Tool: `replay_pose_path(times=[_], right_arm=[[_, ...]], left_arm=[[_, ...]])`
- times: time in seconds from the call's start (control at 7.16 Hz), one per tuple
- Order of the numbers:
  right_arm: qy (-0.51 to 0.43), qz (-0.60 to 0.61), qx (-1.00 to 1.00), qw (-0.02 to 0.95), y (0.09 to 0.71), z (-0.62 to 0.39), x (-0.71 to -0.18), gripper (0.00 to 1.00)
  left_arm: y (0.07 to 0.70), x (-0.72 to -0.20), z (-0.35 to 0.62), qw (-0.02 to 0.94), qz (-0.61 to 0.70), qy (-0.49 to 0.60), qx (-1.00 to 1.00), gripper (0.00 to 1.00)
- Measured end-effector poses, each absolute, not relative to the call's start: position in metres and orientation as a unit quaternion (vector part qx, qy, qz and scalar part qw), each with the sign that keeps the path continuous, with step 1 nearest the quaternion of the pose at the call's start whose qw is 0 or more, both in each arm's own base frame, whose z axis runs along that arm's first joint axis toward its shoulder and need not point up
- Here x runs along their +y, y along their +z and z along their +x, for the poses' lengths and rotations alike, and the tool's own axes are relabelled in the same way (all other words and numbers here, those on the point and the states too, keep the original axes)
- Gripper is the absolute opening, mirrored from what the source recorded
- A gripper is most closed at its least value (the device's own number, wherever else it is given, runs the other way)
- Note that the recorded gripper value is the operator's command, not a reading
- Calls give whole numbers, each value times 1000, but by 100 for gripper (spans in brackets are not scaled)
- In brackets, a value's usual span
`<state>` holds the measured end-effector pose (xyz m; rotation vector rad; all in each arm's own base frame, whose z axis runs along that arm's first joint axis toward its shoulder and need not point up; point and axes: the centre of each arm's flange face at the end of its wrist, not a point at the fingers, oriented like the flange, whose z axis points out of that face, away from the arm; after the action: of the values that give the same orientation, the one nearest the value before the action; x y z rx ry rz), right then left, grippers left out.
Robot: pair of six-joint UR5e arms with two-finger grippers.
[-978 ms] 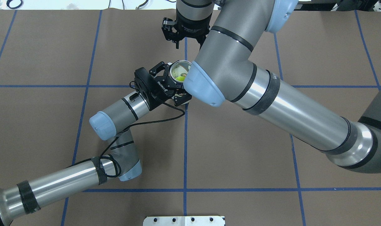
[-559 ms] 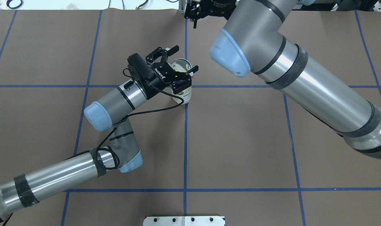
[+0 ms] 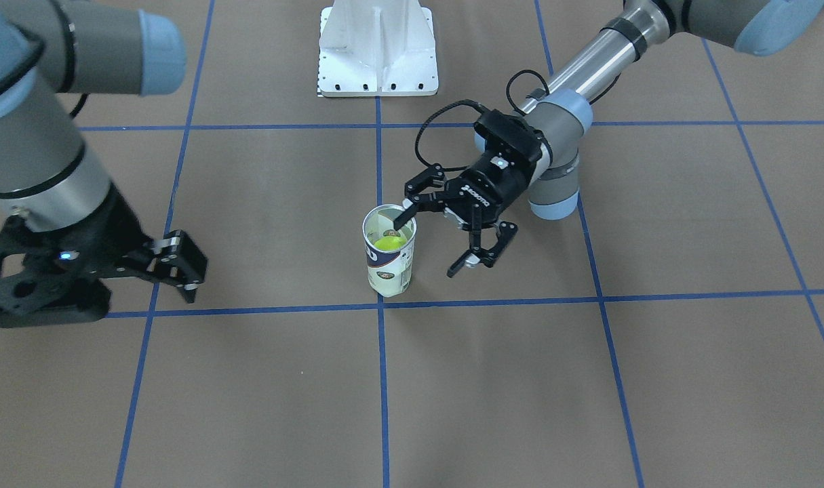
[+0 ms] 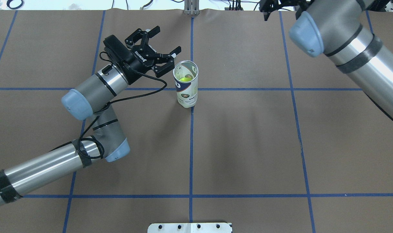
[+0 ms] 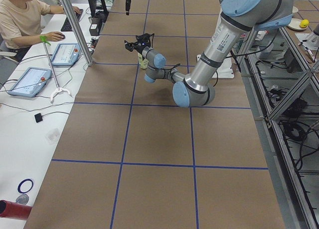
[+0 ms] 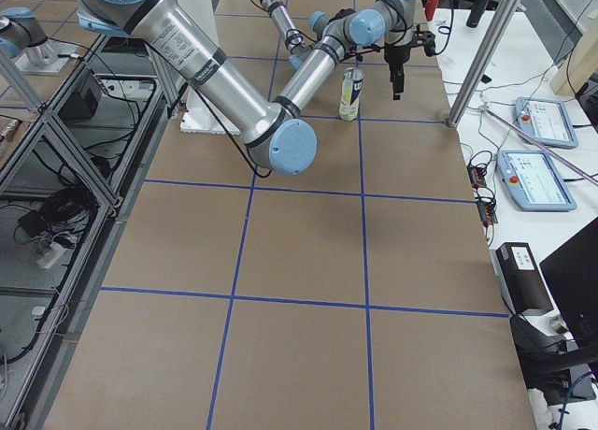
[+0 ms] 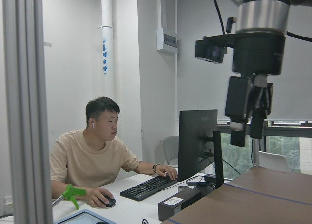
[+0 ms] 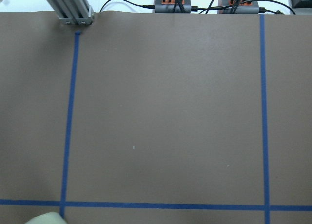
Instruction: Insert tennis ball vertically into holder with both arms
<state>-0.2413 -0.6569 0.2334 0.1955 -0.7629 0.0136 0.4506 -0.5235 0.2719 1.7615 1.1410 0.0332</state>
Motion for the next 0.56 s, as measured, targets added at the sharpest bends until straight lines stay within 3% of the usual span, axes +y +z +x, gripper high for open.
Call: replay_pose_path(times=[0.56], right_arm=[[-63,96,-342,933,442,-72,-628,100]], left_arm=[[397,-534,335,587,695,76,409,99]])
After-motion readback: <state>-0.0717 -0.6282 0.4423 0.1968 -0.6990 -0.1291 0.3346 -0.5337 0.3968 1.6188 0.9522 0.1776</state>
